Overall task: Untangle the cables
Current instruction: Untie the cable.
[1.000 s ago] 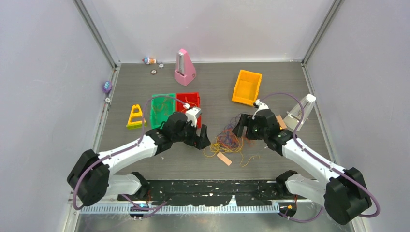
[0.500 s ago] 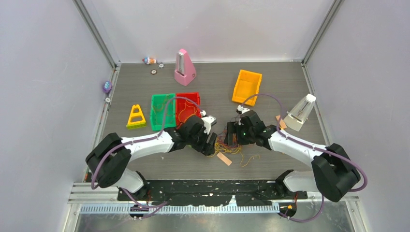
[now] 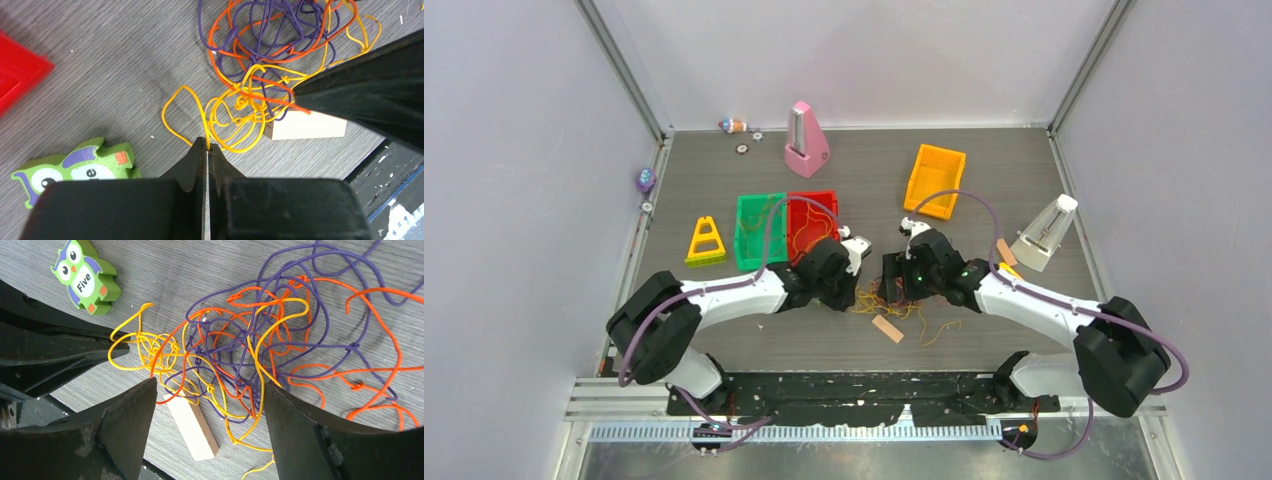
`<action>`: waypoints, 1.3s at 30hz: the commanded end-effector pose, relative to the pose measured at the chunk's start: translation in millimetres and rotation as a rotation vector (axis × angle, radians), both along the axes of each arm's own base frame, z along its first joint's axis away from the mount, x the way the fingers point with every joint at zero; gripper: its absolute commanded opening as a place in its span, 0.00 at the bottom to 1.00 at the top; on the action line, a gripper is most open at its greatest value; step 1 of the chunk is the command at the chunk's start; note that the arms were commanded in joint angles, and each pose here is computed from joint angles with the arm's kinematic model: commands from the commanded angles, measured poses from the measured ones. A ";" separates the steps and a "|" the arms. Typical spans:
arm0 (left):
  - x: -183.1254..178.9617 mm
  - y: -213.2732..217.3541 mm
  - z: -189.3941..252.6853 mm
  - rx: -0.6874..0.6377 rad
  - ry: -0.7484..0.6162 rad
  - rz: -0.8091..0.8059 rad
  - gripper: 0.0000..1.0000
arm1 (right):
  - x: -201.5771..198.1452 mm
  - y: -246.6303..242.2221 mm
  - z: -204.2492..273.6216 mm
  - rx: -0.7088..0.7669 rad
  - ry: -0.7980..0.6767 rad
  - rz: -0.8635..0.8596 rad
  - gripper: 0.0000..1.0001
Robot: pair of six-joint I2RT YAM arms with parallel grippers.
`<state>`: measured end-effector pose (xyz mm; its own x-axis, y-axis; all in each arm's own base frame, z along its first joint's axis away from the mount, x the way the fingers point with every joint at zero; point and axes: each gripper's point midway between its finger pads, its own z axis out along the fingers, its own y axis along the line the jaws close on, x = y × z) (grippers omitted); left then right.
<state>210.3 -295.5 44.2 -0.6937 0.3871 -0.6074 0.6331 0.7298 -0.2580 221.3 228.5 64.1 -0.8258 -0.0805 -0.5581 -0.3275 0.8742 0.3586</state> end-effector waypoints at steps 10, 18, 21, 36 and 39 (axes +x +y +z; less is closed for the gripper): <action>0.3 25.4 41.8 -0.075 -0.135 0.078 0.00 | 1.3 26.3 63.6 0.183 -0.280 0.207 0.67; -1.8 36.3 49.2 -0.092 -0.134 0.109 0.00 | -4.2 61.1 42.9 0.124 -0.264 0.361 0.68; -1.8 39.6 51.5 -0.097 -0.138 0.117 0.00 | 3.6 71.3 31.8 0.095 -0.265 0.356 0.67; 14.8 146.6 105.0 -0.040 -0.230 0.496 0.00 | 30.8 25.0 41.7 0.047 -0.378 0.028 0.60; 10.9 163.1 124.6 -0.104 -0.200 0.561 0.00 | 26.9 4.5 28.8 -0.019 -0.318 -0.023 0.77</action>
<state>225.3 -158.7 142.7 -0.6283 0.0373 -0.7771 0.3056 0.9304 -0.2024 237.2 258.5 89.9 -0.6051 -0.1366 -0.7844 -0.5179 0.8158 0.2575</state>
